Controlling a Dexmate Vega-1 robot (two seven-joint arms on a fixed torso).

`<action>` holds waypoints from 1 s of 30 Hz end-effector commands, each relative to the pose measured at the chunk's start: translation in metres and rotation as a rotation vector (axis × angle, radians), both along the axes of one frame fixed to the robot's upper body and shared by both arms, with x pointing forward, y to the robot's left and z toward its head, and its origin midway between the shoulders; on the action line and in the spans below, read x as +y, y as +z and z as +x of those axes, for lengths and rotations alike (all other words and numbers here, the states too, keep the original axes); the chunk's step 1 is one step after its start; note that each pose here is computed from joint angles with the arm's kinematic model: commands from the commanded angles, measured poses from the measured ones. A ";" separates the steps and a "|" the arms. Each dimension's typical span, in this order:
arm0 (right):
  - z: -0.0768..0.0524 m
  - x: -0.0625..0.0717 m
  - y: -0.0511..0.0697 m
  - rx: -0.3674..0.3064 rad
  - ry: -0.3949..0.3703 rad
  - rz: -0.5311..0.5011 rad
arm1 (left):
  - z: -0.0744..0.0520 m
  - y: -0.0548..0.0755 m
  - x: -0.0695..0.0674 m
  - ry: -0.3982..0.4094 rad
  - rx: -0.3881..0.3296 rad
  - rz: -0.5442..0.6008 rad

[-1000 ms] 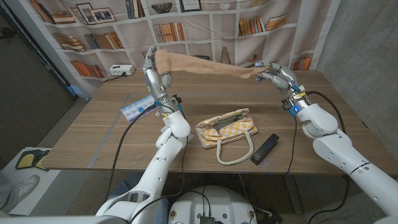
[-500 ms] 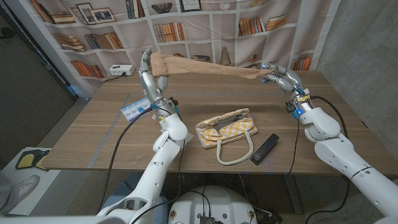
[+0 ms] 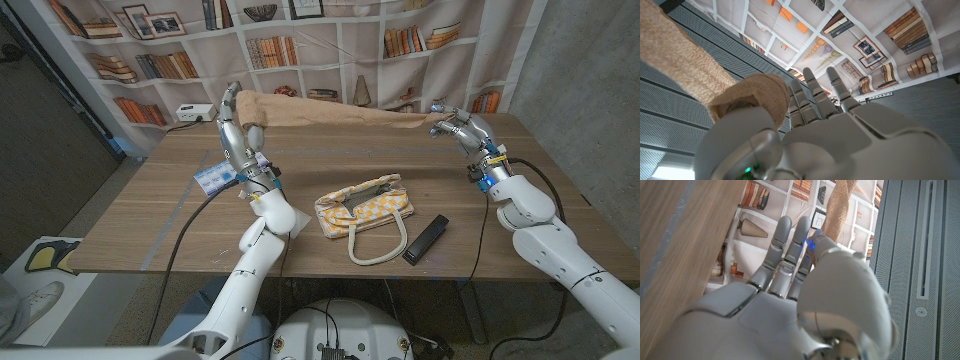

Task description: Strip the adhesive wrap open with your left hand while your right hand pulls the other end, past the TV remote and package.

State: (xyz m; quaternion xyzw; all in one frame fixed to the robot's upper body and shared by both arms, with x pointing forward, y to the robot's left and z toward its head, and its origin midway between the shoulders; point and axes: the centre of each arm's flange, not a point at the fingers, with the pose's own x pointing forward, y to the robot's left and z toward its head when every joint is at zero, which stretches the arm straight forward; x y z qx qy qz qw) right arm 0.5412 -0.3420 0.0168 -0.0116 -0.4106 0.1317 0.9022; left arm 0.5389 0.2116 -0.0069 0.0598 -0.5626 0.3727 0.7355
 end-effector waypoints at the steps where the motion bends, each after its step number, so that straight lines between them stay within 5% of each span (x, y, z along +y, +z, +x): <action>1: -0.004 -0.016 0.001 0.025 -0.026 0.012 | -0.014 -0.003 0.006 0.016 -0.006 0.001; 8: -0.005 -0.027 -0.002 0.057 -0.051 0.032 | -0.016 -0.011 0.011 0.025 0.024 0.006; 18: -0.004 -0.044 -0.012 0.101 -0.116 0.101 | -0.004 -0.025 0.020 0.013 0.054 0.001; 30: -0.006 -0.058 -0.018 0.130 -0.181 0.129 | 0.004 -0.029 0.033 0.019 0.077 0.004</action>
